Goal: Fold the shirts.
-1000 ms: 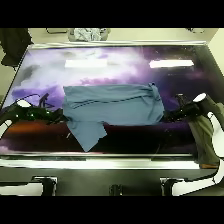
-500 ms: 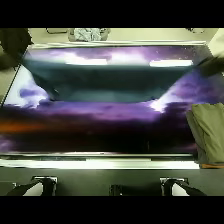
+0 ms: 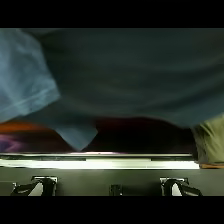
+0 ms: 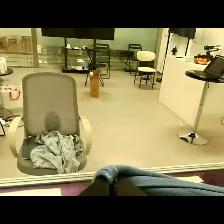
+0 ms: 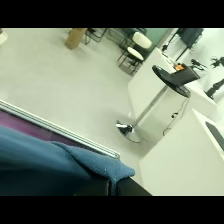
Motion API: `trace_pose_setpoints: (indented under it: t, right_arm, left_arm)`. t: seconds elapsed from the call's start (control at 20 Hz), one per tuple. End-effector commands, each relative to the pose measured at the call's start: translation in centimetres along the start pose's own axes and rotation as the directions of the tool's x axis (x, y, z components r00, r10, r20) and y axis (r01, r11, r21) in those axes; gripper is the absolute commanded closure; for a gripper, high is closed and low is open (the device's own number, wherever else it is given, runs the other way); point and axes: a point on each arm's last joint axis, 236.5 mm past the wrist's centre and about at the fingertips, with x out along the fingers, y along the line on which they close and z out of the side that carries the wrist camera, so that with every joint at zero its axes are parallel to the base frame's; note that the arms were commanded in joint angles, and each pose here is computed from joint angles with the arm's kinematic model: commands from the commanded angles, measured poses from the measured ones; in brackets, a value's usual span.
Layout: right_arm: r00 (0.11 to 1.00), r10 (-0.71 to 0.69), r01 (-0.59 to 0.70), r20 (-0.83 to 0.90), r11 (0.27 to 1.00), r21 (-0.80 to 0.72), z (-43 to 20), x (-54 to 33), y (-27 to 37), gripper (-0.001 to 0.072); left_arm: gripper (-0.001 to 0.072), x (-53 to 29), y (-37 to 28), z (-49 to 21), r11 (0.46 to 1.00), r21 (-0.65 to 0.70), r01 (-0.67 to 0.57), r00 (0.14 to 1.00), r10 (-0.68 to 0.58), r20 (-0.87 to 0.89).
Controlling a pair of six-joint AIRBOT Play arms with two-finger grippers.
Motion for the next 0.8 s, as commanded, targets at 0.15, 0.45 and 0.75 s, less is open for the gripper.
trace_pose_setpoints:
  t: [0.15, 0.45, 0.75]
  right_arm:
    - [0.95, 0.103, -0.099, -0.294, 0.995, 0.031, -7.2, 4.1, 1.6, 0.0673]
    - [0.447, 0.602, -0.5, -0.661, 0.781, 0.373, -25.4, 20.5, 16.4, 0.0674]
    - [0.443, 0.607, -0.455, -0.659, 0.786, 0.418, -36.7, 36.2, 31.6, 0.0672]
  left_arm:
    - [0.0675, 2.0, 1.3, -2.8, 0.999, -0.027, -0.018, 0.993, 0.014, -0.118]
    - [0.0675, 16.5, 10.5, -25.6, 0.987, -0.134, -0.093, 0.738, -0.022, -0.675]
    - [0.0675, 23.0, 13.9, -52.1, 0.954, -0.245, -0.172, 0.4, -0.16, -0.903]
